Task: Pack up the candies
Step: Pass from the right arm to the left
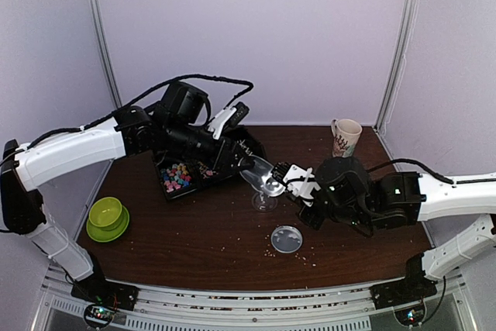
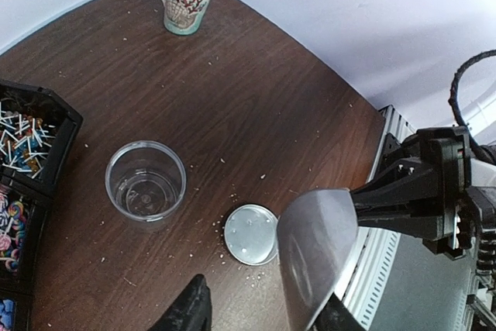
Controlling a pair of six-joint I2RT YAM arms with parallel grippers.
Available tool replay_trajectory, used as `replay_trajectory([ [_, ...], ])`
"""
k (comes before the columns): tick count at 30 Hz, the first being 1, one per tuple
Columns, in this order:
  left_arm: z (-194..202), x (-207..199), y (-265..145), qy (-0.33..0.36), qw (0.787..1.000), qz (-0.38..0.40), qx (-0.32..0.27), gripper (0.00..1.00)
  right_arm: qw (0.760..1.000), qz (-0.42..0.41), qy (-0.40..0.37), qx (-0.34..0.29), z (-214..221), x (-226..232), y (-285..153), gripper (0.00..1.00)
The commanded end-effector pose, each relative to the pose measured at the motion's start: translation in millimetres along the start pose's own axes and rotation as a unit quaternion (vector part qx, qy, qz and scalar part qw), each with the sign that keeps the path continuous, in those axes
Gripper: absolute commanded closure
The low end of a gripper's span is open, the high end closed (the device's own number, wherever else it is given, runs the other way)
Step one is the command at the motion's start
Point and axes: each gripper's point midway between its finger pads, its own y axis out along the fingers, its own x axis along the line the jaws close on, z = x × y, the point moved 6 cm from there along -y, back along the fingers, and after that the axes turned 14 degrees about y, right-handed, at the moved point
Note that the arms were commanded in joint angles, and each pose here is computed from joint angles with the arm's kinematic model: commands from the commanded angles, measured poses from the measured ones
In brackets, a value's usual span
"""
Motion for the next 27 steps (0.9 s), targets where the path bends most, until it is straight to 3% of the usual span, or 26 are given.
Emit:
replay_trajectory([
  [1,-8,-1,5,0.006,1.000,0.020,-0.016,0.68,1.000,0.012,0.001,-0.024,-13,0,-4,1.00],
  [9,-5,1,10,0.005,1.000,0.020,-0.009,1.00,1.000,0.017,-0.004,-0.022,-11,2,-3,0.98],
  [11,-5,1,10,0.005,1.000,0.021,-0.009,1.00,0.999,0.020,-0.005,-0.025,-11,1,-4,0.93],
  [23,-10,-5,-7,0.008,0.998,0.040,-0.037,1.00,0.996,0.025,0.000,-0.086,-13,-11,-22,0.12],
  [25,-10,-5,-10,0.005,0.998,0.047,-0.042,1.00,0.995,0.030,-0.002,-0.096,-11,-13,-24,0.03],
  [27,-9,-4,-12,0.000,0.997,0.057,-0.048,1.00,0.994,0.023,-0.012,-0.109,-9,-12,-26,0.01],
])
